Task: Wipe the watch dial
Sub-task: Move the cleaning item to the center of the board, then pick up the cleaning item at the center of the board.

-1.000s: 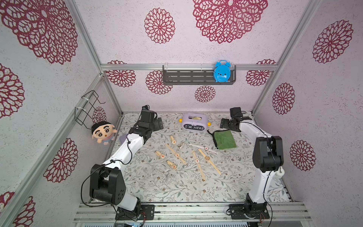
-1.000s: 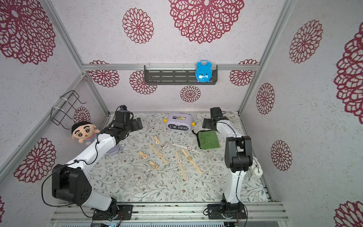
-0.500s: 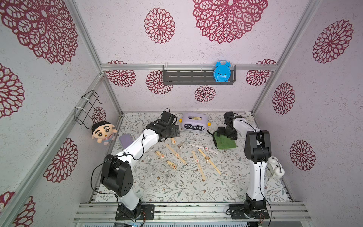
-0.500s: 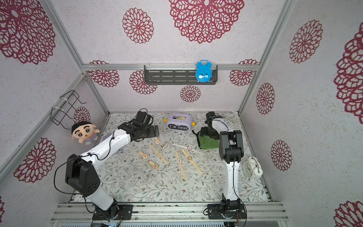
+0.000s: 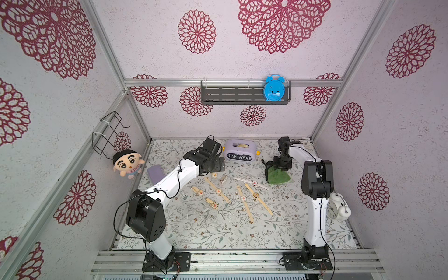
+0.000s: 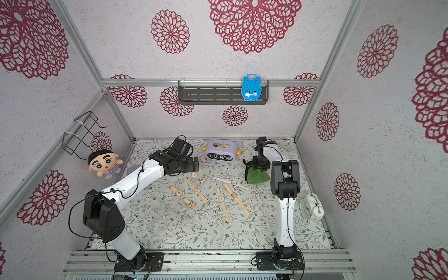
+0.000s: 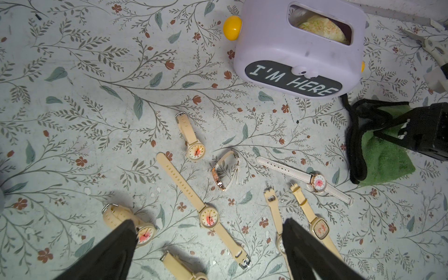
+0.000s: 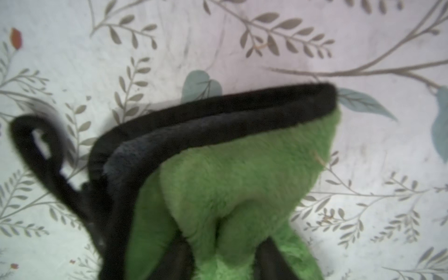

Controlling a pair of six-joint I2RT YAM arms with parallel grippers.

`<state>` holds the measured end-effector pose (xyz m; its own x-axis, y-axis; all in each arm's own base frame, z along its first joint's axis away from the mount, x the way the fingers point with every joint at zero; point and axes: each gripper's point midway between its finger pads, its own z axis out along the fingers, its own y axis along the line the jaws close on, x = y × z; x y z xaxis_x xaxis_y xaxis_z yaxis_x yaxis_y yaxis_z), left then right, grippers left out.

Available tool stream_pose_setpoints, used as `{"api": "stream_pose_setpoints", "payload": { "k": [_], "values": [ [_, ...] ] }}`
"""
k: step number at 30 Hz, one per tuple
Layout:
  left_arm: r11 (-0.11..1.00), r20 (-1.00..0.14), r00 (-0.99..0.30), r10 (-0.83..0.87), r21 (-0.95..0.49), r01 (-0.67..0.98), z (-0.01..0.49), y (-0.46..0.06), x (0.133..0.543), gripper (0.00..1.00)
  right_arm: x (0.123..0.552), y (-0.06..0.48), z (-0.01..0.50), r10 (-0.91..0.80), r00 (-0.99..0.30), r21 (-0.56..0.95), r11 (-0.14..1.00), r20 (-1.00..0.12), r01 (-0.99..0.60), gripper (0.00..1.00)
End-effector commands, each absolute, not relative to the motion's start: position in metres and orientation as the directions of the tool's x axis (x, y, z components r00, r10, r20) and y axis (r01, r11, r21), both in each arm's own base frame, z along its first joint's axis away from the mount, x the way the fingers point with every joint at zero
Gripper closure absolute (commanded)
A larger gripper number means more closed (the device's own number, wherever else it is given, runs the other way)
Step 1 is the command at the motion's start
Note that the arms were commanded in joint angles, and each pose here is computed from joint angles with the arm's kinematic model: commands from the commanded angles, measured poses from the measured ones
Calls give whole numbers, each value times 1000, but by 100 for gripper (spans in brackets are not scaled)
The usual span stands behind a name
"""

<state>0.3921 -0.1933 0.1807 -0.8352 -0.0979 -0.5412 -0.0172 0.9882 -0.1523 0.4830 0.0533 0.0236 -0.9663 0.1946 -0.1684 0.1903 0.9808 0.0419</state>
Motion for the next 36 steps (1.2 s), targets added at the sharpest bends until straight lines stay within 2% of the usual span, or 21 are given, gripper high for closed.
{"api": "stream_pose_setpoints", "payload": {
  "k": [1, 6, 9, 18, 19, 20, 21, 27, 36],
  "values": [
    [988, -576, -813, -90, -152, -2, 203, -192, 387, 3, 431, 60, -30, 177, -981, 21, 984, 74, 179, 100],
    [992, -592, -804, -59, -127, 21, 214, -188, 382, 3, 447, 63, 18, 172, -984, 48, 984, -53, 169, 100],
    [992, -593, -804, -52, -120, 24, 217, -183, 375, 3, 439, 70, 45, 166, -983, 70, 985, -85, 160, 100],
    [988, -581, -810, -78, -156, 17, 205, -177, 356, 3, 379, 98, 60, 130, -991, 88, 987, 8, 131, 100],
    [987, -579, -811, -81, -162, 17, 204, -177, 355, 3, 376, 99, 59, 130, -992, 88, 988, 10, 130, 78],
    [986, -577, -812, -83, -166, 18, 203, -178, 355, 3, 374, 99, 60, 130, -991, 80, 988, 7, 130, 28],
    [985, -577, -813, -84, -170, 19, 203, -179, 354, 3, 372, 98, 62, 131, -991, 72, 989, 2, 130, 2],
    [985, -576, -814, -77, -169, 26, 202, -180, 353, 3, 362, 98, 68, 136, -990, 51, 990, -23, 135, 1],
    [986, -570, -818, -78, -165, 21, 190, -175, 346, 3, 334, 101, 25, 131, -990, 2, 991, 60, 132, 1]
  ]
}}
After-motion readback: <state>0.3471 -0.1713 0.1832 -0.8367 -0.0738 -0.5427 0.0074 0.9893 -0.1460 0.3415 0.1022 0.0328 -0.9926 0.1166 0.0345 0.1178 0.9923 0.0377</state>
